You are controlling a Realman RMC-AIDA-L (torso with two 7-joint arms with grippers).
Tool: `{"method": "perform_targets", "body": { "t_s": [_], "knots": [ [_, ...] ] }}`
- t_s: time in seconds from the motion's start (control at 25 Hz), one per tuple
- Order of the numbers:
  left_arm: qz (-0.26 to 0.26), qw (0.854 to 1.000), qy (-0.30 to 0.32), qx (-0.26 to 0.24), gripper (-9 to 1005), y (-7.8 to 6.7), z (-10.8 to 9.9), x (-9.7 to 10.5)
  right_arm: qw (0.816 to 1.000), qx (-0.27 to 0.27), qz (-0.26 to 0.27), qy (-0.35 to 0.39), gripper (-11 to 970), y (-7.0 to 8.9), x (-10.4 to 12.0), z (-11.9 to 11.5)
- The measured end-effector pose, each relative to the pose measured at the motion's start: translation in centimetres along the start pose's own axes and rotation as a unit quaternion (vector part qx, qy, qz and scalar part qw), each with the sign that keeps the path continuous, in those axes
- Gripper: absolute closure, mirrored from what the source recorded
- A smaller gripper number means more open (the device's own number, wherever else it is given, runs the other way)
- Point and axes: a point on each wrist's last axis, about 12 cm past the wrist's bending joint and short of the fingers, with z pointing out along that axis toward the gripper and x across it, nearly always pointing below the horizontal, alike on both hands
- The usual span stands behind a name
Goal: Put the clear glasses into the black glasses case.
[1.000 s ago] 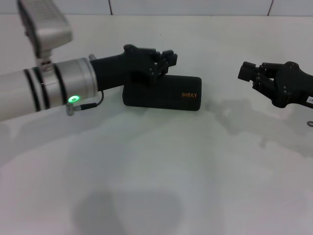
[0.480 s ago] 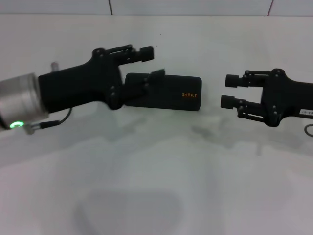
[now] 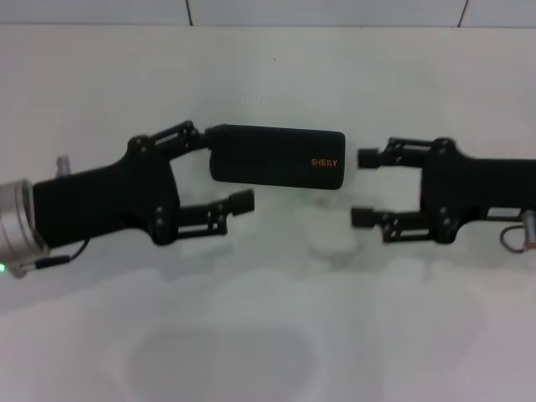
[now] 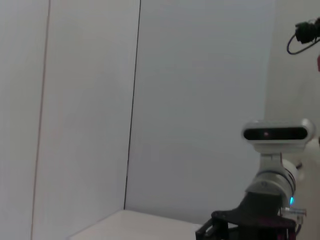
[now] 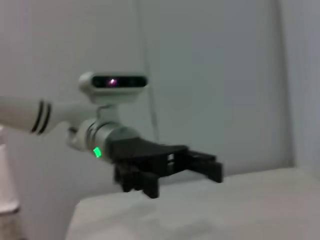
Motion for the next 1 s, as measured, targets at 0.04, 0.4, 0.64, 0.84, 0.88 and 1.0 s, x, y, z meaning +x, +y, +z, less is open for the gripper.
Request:
{"method": "perform_targets", "body": {
  "t_s": [0.04,0.4,0.64,0.84,0.88,1.0],
  "knots": [
    [0.002,1.0,0.005,0.0,170,-0.4,-0.3,0.4,1.0,-0.007,-0.002,0.006,224,0.1,0.0,0.3],
    [-0.008,1.0,0.03,-0.004,103,-1.4,-1.6,1.6,0.999,-0.035,-0.009,0.027,199,0.2,0.0,1.6],
    [-0.012,0.999,0.035,-0.003,103,-1.6,-1.8,1.8,0.999,-0.037,-0.004,0.026,202,0.6,0.3,1.8],
    [-0.013,0.999,0.034,0.001,103,-1.8,-1.7,1.9,0.999,-0.039,0.003,0.025,204,0.7,0.5,1.8],
    [-0.013,0.999,0.034,0.002,103,-1.8,-1.7,1.9,0.999,-0.039,0.003,0.025,204,0.7,0.5,1.8],
    [-0.012,0.999,0.033,0.002,103,-1.9,-1.7,2.0,0.999,-0.04,0.002,0.025,204,0.8,0.6,1.8]
  ]
}}
